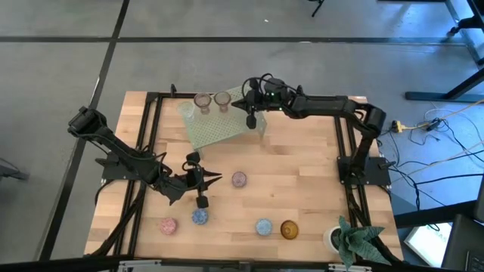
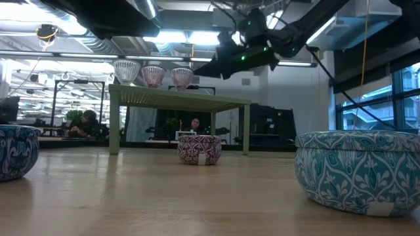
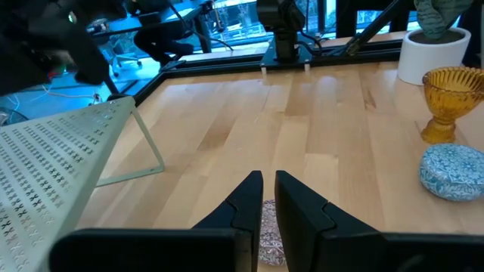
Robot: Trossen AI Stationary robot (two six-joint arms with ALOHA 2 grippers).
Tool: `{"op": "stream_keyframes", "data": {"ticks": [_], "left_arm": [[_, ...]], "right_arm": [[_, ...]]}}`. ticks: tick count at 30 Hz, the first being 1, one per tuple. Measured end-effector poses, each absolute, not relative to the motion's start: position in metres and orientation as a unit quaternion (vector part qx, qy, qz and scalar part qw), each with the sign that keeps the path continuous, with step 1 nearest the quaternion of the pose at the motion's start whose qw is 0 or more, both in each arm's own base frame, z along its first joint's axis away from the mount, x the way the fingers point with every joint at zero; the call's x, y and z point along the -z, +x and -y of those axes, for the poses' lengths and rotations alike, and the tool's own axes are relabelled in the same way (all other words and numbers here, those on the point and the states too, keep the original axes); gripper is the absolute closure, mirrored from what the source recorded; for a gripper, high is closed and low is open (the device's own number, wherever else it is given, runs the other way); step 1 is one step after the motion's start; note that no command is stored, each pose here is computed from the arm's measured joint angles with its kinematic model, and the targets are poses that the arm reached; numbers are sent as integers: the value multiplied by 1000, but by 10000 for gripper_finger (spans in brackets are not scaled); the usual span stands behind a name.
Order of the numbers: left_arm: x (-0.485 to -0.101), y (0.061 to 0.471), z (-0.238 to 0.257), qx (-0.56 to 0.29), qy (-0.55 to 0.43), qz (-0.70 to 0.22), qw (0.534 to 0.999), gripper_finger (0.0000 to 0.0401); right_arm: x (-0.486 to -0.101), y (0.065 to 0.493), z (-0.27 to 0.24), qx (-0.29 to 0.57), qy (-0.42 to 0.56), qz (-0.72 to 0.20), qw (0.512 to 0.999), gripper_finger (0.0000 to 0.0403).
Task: Pick & Place candle stick holders
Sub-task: Put the yellow glass candle holder on the shelf aligned with the other glass candle holders
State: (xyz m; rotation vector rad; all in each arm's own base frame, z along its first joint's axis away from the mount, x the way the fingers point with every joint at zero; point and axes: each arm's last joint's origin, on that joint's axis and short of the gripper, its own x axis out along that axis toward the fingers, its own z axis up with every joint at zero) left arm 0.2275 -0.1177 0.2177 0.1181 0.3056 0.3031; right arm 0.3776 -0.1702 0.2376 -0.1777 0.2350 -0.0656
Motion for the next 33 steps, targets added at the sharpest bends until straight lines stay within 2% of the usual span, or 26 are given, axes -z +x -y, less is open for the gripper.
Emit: {"op": "stream_keyframes", "data": {"ticks": [7, 13, 16, 20, 26, 33], "left_arm": [[-219, 228, 118, -150, 51, -146, 976, 370], [-219, 229, 115, -156, 49, -146, 976, 370], [-219, 231, 111, -164, 43, -145, 975, 370], [-219, 235, 106, -161, 35, -149, 975, 361], [-218, 240, 94, -162, 38, -158, 973, 321], [-218, 243, 87, -178, 41, -158, 970, 302]], "right_arm": [[-283, 348, 134, 60, -121, -192, 972, 403], [-332, 303, 67, 11, -144, -234, 962, 401], [-344, 280, 38, -31, -147, -261, 953, 385], [-345, 258, 8, -31, -106, -317, 942, 342], [-333, 245, -31, -51, -30, -396, 916, 270], [-305, 245, -94, -70, 101, -496, 860, 247]]}}
